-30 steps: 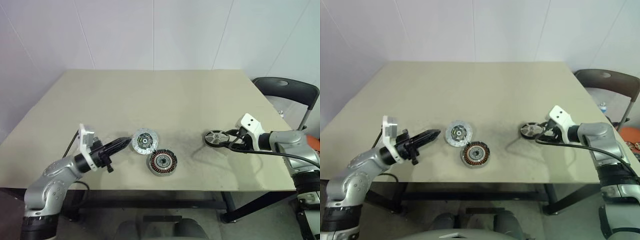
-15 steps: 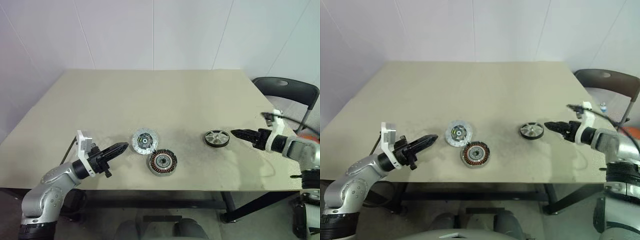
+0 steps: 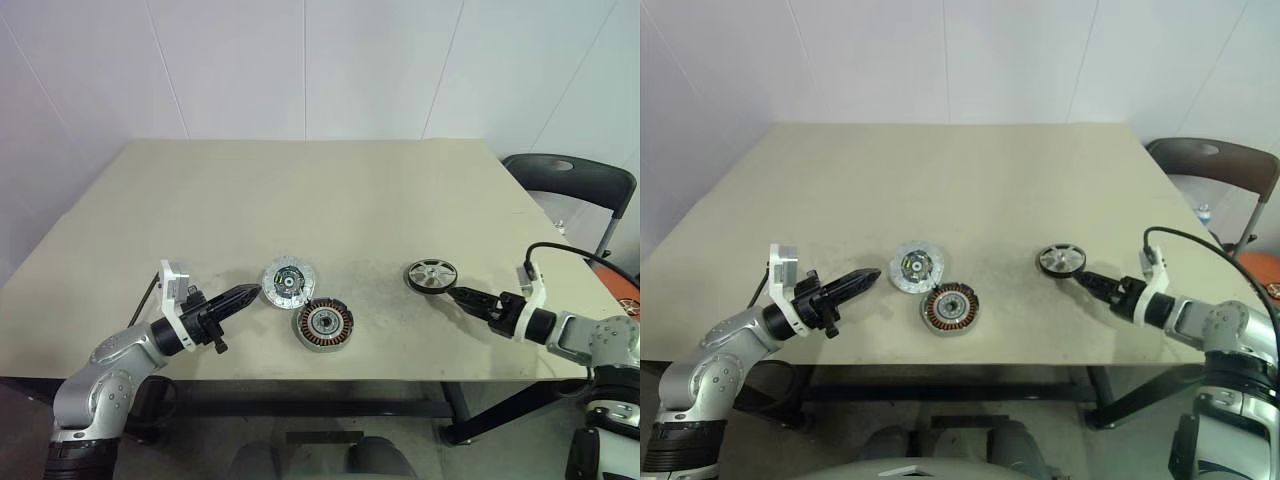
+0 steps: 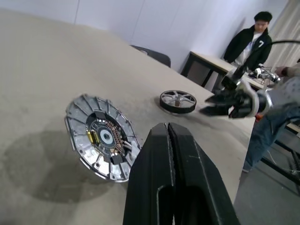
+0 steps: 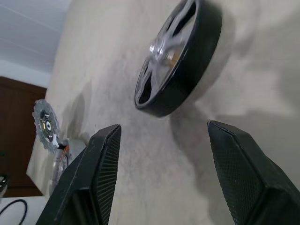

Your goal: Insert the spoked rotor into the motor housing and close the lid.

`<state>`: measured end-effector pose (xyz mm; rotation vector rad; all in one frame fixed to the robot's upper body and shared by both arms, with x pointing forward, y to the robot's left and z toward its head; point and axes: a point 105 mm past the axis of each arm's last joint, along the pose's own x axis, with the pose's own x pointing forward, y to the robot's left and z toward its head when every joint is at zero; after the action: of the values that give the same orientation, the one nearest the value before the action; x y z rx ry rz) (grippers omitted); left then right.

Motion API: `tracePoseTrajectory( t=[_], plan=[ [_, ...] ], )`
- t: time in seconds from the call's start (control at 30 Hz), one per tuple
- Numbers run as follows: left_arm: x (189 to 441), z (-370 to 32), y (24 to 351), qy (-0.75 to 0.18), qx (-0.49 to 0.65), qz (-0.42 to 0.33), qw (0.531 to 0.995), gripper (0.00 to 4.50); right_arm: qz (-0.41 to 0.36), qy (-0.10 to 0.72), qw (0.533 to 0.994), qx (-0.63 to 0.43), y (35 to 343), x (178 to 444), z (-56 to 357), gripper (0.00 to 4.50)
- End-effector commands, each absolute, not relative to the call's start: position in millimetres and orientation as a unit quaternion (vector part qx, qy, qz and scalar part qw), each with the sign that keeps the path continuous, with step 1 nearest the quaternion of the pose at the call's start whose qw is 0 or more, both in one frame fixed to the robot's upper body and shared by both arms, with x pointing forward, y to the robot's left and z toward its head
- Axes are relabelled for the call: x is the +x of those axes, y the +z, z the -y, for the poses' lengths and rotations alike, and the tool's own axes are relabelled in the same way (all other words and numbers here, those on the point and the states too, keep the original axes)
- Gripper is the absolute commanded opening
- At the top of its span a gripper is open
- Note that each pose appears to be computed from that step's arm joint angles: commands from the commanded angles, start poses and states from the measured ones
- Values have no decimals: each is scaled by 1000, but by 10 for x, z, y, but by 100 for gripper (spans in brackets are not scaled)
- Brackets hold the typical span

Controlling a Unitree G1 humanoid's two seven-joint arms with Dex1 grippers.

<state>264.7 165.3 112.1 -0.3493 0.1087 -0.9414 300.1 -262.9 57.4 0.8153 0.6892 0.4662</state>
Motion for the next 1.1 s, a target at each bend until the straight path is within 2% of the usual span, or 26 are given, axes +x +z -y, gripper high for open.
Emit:
tracePoseTrajectory(
  t=[0.03, 0.37, 0.47, 0.67, 0.7, 0.9, 1.1],
  plan=[
    [2651, -1646, 1138, -459, -158, -39, 873, 8, -294, 238, 835, 400, 686, 3104, 2556, 307],
    [2627, -1592, 1109, -465, -153, -40, 871, 8, -237, 233, 842, 425, 775, 3322, 2501, 307],
    [2639, -1568, 1139, -466, -149, -38, 871, 0, -226, 239, 847, 419, 792, 3349, 2455, 249],
    [2670, -1493, 1198, -469, -144, -37, 871, 0, -222, 244, 848, 415, 802, 3346, 2444, 41],
    [2675, -1482, 1208, -470, -143, -37, 870, 0, -220, 240, 850, 414, 797, 3351, 2458, 29],
    [2686, -1444, 1259, -471, -148, -35, 869, 0, -187, 263, 839, 437, 925, 3330, 2460, 29],
    [2650, -1468, 1236, -469, -160, -48, 867, 0, -110, 373, 785, 481, 1391, 3169, 2281, 29]
  ],
)
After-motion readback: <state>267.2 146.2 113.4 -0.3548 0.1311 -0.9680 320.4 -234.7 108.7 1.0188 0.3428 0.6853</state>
